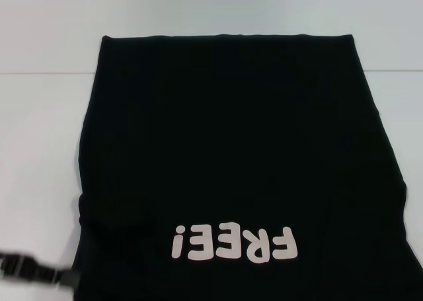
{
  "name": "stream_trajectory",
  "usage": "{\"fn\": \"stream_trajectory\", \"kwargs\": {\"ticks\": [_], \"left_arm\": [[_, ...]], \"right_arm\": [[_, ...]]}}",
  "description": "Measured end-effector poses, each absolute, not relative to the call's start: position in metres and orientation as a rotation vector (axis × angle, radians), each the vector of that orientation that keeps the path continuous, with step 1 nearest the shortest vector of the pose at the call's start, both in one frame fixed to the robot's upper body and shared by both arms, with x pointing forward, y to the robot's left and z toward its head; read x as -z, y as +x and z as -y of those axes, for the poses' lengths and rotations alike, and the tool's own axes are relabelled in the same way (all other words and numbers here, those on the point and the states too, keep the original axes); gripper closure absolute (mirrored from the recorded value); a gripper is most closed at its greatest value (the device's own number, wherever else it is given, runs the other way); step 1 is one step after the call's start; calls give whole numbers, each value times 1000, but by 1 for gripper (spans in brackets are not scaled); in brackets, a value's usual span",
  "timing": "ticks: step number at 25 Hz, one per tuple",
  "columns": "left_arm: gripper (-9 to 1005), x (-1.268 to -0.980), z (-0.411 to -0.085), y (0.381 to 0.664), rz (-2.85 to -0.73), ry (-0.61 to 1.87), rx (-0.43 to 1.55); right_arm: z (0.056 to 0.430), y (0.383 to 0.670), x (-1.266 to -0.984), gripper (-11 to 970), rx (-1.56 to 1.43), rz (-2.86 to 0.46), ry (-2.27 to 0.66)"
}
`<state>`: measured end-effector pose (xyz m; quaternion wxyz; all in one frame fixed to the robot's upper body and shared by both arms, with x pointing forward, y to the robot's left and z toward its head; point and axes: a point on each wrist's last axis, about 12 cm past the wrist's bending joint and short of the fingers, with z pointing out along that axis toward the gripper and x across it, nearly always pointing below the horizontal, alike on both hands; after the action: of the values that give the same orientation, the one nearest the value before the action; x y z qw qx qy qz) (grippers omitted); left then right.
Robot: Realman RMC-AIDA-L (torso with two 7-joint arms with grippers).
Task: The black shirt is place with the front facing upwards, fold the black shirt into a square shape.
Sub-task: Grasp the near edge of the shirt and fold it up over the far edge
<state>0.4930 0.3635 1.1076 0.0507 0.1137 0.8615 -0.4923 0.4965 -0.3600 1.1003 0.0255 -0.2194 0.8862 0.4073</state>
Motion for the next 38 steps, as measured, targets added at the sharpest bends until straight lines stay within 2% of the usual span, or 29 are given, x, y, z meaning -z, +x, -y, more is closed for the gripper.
{"fn": "stream_trajectory", "kwargs": {"ticks": [5, 10, 18, 28, 38], "left_arm": [[993, -1122, -364, 523, -2403, 193, 1449], [993, -1130, -366, 553, -2197, 24, 1364], [993, -1113, -358, 573, -1816, -263, 1276], [993, -1093, -338, 583, -1786, -297, 1113], [979, -1098, -312, 608, -1850, -194, 1044]], "right_arm": [[388, 505, -1113, 861, -1306, -2509, -282], [399, 515, -1120, 852, -1317, -2271, -77], [370, 543, -1092, 837, -1248, -1975, 182], [336, 575, -1061, 819, -964, -1946, 286], [319, 599, -1069, 801, -914, -1941, 241]]}}
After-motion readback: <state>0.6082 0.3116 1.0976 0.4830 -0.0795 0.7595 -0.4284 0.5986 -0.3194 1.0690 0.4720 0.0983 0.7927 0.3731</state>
